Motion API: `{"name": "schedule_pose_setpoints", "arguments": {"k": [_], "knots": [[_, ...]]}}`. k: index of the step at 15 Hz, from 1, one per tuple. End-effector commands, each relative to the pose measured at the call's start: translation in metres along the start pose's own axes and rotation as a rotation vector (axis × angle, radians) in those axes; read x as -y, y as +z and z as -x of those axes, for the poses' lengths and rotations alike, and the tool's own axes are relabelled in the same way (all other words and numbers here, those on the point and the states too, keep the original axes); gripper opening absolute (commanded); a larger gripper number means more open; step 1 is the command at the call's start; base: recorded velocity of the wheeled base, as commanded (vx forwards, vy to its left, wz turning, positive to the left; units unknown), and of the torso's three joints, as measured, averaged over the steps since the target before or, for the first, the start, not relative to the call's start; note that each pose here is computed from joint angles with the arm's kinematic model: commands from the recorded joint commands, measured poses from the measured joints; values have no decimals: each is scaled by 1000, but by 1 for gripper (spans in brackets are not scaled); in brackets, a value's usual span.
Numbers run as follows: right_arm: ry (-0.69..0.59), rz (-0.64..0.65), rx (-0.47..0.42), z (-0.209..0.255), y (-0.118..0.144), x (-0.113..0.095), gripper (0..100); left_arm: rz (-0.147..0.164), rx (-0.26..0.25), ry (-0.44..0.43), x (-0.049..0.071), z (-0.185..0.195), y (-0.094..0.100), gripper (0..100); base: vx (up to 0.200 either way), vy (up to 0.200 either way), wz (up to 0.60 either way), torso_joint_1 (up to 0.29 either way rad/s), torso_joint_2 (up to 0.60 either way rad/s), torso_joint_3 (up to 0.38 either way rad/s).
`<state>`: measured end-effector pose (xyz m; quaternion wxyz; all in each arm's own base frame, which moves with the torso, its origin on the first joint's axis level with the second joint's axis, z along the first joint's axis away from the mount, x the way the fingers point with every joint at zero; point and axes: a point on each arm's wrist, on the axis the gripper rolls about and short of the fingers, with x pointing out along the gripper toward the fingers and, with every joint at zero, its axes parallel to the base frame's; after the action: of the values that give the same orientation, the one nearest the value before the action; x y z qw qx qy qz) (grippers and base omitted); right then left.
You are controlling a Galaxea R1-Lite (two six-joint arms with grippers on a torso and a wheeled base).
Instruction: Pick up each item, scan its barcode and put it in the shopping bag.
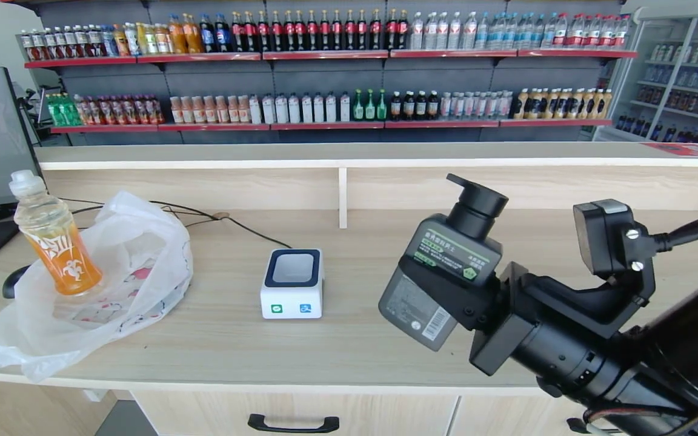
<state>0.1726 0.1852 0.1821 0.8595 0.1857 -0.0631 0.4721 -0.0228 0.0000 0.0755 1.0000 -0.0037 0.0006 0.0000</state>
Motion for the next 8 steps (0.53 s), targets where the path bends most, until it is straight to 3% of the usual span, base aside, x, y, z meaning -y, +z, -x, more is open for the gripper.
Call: {"name": "schedule_pose_setpoints", "arguments": {"k": [1,8], "knots": [[68,-56,25,0,7,-15,0,0,0,0,0,0,0,0,0,0,0,0,0,0],[237,-224,128,-7,44,-33,0,0,0,0,0,0,0,0,0,0,0,0,0,0]]}}
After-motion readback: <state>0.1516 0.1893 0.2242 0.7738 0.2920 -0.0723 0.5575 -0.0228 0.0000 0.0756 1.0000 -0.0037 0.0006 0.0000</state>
